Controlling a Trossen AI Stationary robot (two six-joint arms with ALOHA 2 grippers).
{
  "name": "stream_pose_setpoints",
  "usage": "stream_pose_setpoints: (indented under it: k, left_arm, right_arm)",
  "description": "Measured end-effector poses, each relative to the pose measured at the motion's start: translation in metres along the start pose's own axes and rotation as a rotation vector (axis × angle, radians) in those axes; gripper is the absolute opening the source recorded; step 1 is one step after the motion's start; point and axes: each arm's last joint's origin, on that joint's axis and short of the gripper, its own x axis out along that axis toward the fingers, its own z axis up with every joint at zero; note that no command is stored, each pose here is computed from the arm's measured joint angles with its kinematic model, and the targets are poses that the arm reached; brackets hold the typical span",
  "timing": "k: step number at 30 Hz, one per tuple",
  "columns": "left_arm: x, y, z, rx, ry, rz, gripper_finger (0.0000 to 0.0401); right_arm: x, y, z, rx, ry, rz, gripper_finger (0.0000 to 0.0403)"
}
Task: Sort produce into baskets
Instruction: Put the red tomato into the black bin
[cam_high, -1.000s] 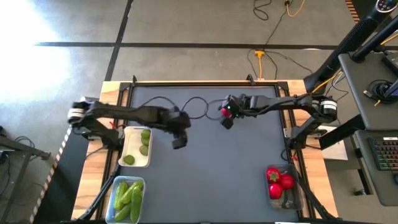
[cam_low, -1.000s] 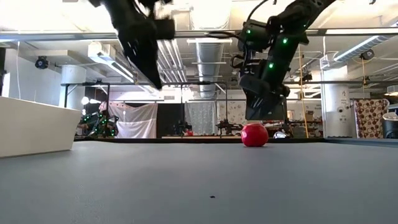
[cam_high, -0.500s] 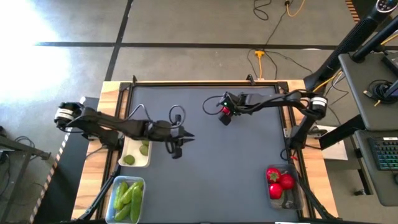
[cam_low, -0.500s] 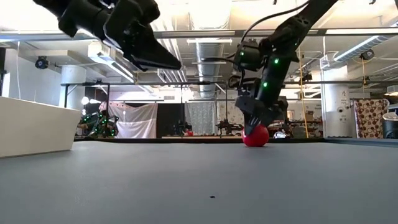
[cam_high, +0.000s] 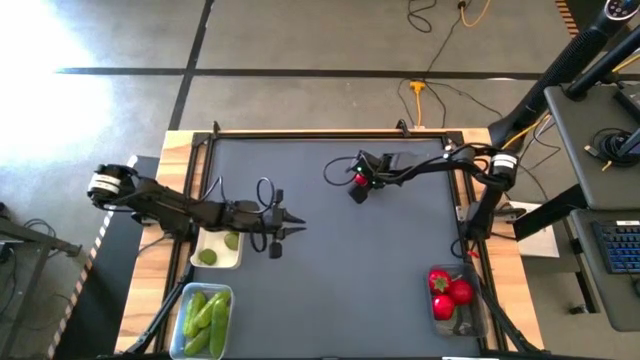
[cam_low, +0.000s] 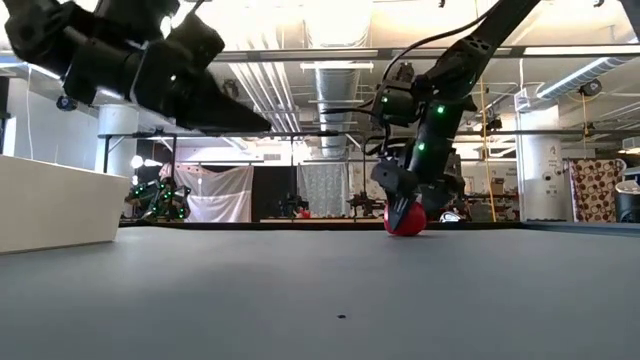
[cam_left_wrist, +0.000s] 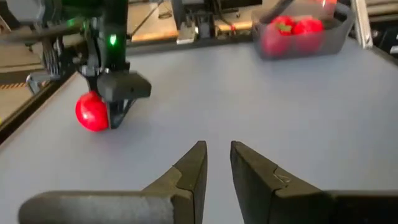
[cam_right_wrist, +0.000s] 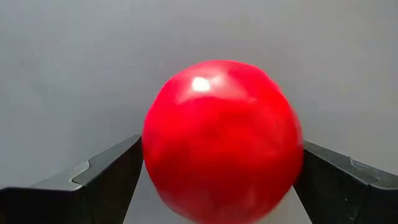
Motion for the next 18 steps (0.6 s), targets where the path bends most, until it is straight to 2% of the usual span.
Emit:
stream_pose_setpoints:
  k: [4,8,12,15,18]
  left_arm:
    - [-0.005,-0.002,-0.012,0.019,0.004,-0.013,0.0057]
    - [-0.006,-0.002,-0.013,0.057,-0.014,-0.030,0.0057]
    - [-0.005,-0.002,-0.015,0.086,-0.004,-0.031,0.0057]
    - [-0.004,-0.002,-0.015,0.105,-0.012,-0.029,0.0057]
    - [-0.004,-0.002,-0.015,0.112,-0.012,-0.029,0.0057]
  right_arm:
    - [0.006,0.002,0.001,0.043,-0.015,0.013,0.0358]
    - [0.005,0.005,0.008,0.077,-0.077,0.040,0.0317]
    - [-0.001,0.004,0.010,0.085,-0.070,0.037,0.0279]
    - [-0.019,0.006,0.015,0.069,-0.027,0.038,0.0279]
    - [-0.055,0.018,0.016,0.023,0.049,0.080,0.0279]
